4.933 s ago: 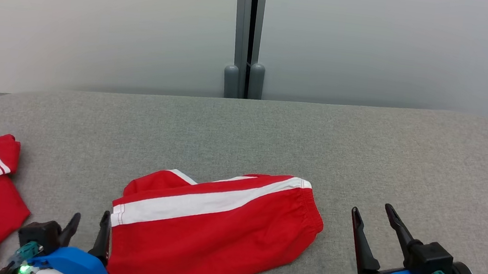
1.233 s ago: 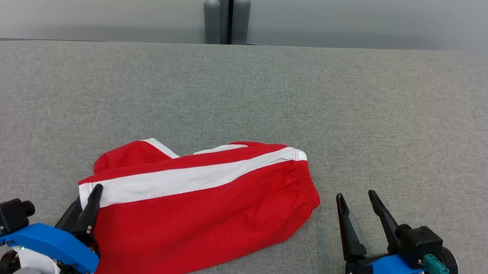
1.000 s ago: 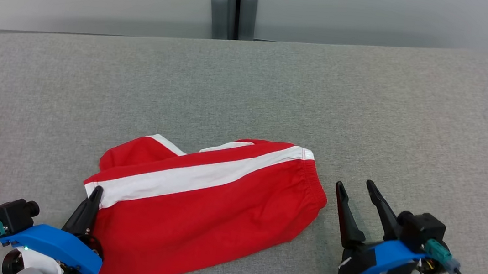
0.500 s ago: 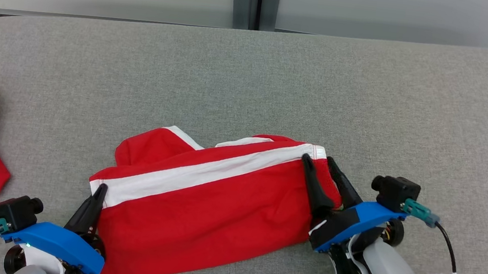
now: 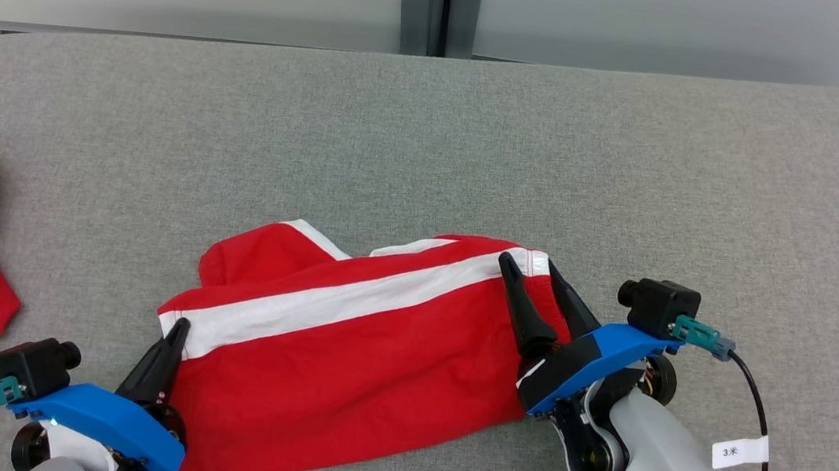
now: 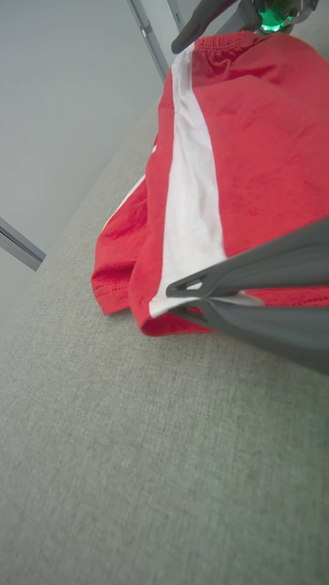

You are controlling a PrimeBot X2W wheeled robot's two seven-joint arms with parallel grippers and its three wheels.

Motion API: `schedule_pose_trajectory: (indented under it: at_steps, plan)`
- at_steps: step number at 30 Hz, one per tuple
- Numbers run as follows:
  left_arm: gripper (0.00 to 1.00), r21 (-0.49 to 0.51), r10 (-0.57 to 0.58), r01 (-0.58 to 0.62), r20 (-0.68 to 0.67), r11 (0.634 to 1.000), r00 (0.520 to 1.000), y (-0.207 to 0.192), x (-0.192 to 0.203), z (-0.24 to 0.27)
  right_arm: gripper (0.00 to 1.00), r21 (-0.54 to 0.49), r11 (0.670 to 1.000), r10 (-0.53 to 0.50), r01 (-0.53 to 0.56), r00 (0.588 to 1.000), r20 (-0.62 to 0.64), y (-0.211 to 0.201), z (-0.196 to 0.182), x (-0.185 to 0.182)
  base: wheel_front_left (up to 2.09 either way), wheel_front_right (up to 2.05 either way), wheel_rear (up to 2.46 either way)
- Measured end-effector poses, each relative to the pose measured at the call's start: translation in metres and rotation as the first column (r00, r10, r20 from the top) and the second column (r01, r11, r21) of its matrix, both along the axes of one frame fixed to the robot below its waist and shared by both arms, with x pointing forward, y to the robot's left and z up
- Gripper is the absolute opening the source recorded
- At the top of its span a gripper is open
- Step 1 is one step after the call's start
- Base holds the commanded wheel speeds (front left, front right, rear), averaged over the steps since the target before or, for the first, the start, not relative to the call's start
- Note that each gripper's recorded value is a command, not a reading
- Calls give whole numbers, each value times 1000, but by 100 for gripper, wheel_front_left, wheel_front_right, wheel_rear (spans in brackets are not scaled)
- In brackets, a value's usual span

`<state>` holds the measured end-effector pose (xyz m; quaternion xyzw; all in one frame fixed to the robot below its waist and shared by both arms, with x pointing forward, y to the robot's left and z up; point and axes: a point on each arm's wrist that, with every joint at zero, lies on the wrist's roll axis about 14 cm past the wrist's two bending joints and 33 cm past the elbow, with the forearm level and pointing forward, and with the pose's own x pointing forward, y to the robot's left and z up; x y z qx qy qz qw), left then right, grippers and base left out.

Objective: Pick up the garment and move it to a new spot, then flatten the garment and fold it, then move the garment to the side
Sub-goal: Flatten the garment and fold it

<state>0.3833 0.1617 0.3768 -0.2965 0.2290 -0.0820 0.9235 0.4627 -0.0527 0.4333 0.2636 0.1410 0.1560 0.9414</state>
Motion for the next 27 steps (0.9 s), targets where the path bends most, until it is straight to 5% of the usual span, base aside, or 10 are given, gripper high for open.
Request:
schedule_pose_trajectory:
  at_steps: [13,14,15,16,17,27]
  plan:
    - [0,0,-1,1,8,1000,1000,-2,0,2,97,21,1000,-7,7,1000,-18,0,-1,-5,0,0,0]
    - [0,0,0,0,7,1000,1000,-2,0,2,49,22,1000,-6,6,1000,-16,0,0,-4,0,0,0]
    - [0,0,0,0,6,1000,1000,-2,0,1,40,23,1000,-6,6,1000,-14,0,1,-4,0,0,0]
    - [0,0,1,-1,5,1000,1000,-2,0,1,13,25,1000,-7,7,1000,-11,0,2,-2,0,0,0]
    - [0,1,2,-2,4,1000,1000,-1,-1,1,0,29,1000,-11,11,1000,-6,0,3,-1,0,0,0]
    - [0,3,17,-18,105,1000,994,3,13,30,0,49,996,-78,73,991,111,-18,42,10,0,0,0]
